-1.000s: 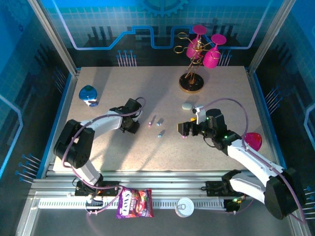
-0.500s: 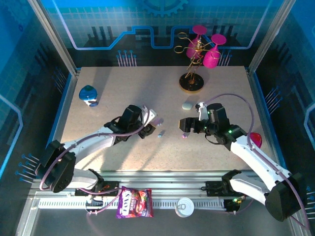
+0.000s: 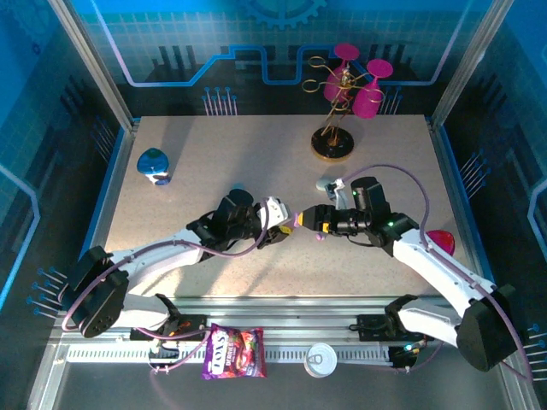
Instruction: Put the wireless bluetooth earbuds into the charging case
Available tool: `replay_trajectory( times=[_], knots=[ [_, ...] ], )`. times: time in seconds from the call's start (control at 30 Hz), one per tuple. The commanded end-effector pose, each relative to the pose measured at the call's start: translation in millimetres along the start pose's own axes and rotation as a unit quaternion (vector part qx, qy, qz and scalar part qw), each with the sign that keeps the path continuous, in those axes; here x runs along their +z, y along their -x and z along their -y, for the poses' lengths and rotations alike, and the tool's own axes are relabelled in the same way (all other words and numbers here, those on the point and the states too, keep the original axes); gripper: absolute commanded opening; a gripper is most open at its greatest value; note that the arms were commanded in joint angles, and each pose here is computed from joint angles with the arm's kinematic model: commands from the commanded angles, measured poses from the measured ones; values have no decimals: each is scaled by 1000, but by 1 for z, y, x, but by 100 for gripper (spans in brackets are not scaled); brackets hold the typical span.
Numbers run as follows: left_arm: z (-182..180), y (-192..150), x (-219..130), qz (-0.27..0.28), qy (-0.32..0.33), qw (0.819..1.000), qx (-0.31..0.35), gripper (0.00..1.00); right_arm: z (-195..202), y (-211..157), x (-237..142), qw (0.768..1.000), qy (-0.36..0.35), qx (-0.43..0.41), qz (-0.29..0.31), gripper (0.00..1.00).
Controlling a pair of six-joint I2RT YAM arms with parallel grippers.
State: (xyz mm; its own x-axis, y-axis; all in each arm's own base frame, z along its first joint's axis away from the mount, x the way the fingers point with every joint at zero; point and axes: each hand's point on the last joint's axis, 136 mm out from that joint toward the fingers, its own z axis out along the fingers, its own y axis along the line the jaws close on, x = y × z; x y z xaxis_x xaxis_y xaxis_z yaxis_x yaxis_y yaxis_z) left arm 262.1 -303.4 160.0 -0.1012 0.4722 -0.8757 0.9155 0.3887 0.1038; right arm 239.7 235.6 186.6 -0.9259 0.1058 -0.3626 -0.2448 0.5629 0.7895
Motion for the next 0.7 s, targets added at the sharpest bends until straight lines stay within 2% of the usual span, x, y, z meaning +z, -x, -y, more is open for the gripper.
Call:
replay_trajectory(
  times=[0.0, 0.1, 0.33, 0.47, 0.53, 0.6, 0.67],
  knots=[
    [10, 21, -7, 38, -19, 998, 36, 30, -18, 0, 5, 999, 31, -4, -15, 63],
    [12, 22, -8, 38, -21, 998, 44, 30, -19, 1, 10, 999, 37, -1, -18, 56],
    [13, 20, -10, 40, -16, 998, 46, 31, -16, 1, 14, 999, 38, 8, -20, 27],
    [11, 25, -11, 57, -10, 998, 39, 38, -17, 2, 14, 999, 50, 12, -16, 20],
    [10, 29, -12, 71, -7, 997, 29, 45, -18, 4, 12, 998, 58, 16, -12, 20],
    [11, 35, -15, 89, -11, 996, 19, 62, -21, 7, 8, 998, 68, 15, -7, 20],
    [8, 44, -21, 122, -16, 992, -2, 73, -23, 10, 2, 997, 79, 19, 2, 20]
  ],
)
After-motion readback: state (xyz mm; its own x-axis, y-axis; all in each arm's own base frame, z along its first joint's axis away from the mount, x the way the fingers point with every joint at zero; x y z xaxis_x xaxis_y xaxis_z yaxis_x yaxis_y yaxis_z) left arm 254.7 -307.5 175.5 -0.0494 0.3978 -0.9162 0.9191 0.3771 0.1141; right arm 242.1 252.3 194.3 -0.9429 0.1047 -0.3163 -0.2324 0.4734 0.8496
